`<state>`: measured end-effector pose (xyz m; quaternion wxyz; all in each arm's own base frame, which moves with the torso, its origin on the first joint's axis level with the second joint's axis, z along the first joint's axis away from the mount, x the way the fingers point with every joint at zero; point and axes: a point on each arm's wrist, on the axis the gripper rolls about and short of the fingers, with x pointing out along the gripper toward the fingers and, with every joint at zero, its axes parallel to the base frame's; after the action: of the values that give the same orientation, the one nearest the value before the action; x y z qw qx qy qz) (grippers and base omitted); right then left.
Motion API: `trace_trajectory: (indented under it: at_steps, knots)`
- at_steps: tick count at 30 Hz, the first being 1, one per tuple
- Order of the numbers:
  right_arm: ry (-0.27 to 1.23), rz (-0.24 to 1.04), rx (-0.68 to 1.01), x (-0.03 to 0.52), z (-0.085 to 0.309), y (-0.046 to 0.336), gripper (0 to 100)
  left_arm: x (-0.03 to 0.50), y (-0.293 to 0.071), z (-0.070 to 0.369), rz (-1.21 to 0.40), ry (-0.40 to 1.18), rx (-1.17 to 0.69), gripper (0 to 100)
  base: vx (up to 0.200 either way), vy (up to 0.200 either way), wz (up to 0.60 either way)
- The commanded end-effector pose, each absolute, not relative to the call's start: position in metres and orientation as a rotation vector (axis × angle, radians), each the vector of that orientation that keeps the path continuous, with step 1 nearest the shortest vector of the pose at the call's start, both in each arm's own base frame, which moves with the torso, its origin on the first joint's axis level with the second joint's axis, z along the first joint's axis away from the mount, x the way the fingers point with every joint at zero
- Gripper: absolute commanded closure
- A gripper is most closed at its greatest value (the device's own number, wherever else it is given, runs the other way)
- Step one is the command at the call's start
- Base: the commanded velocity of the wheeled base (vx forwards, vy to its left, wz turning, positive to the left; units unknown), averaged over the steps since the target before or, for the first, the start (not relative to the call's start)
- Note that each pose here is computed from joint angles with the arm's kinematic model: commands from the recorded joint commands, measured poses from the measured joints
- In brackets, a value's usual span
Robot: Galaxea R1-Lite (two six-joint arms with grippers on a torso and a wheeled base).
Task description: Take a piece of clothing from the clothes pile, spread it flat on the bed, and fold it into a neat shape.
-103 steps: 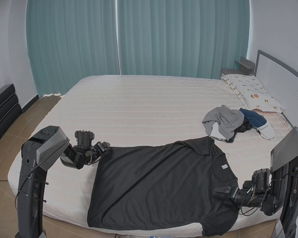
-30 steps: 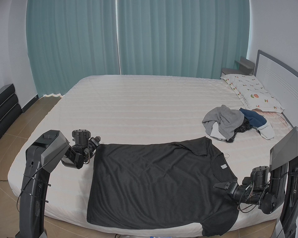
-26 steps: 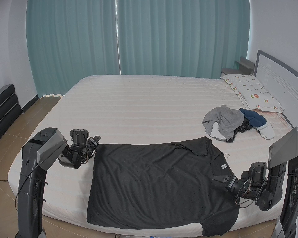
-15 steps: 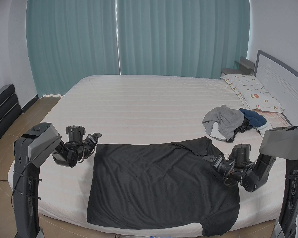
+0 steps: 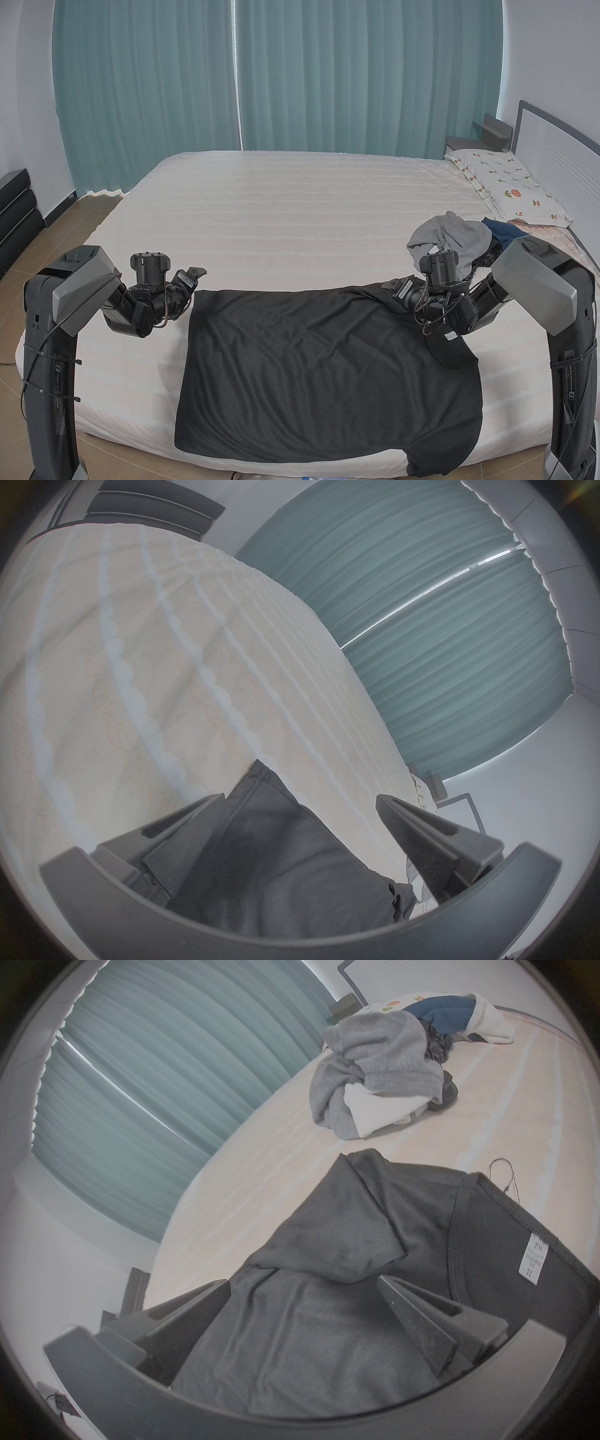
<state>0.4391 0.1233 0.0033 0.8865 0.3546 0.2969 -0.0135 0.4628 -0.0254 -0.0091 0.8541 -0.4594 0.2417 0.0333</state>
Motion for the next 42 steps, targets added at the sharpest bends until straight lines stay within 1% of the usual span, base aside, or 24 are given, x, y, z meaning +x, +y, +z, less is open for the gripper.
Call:
trace_trajectory:
  at_steps: [1, 8, 13, 22, 23, 29, 36, 40, 42]
  knots:
    - [0.633, -0.063, 0.715, 0.451, -0.015, 0.133, 0, 0.462, -0.027, -0.01, 0.064, 0.515, -0.968, 0, 0.0, 0.0, 0.0]
    - [0.597, -0.102, 0.698, 0.459, -0.013, 0.118, 0, 0.462, -0.028, -0.011, 0.064, 0.518, -0.958, 0, 0.0, 0.0, 0.0]
    - [0.588, -0.108, 0.629, 0.461, -0.014, 0.111, 0, 0.462, -0.028, -0.012, 0.065, 0.521, -0.956, 0, 0.0, 0.0, 0.0]
    - [0.594, -0.102, 0.618, 0.467, -0.027, 0.117, 0, 0.462, -0.028, -0.012, 0.063, 0.519, -0.953, 0, 0.0, 0.0, 0.0]
    - [0.594, -0.102, 0.617, 0.467, -0.027, 0.117, 100, 0.462, -0.028, -0.012, 0.064, 0.521, -0.953, 0, 0.0, 0.0, 0.0]
    - [0.6, -0.101, 0.594, 0.468, -0.023, 0.116, 100, 0.462, -0.028, -0.012, 0.064, 0.522, -0.952, 0, 0.0, 0.0, 0.0]
    - [0.457, -0.041, 0.608, 0.499, 0.031, 0.12, 100, 0.462, -0.028, -0.012, 0.065, 0.521, -0.95, 0, 0.0, 0.0, 0.0]
    - [0.373, -0.022, 0.632, 0.517, 0.039, 0.121, 100, 0.462, -0.028, -0.012, 0.065, 0.521, -0.95, 0, 0.0, 0.0, 0.0]
    - [0.364, -0.024, 0.637, 0.522, 0.04, 0.12, 100, 0.462, -0.028, -0.012, 0.064, 0.522, -0.949, 0, 0.0, 0.0, 0.0]
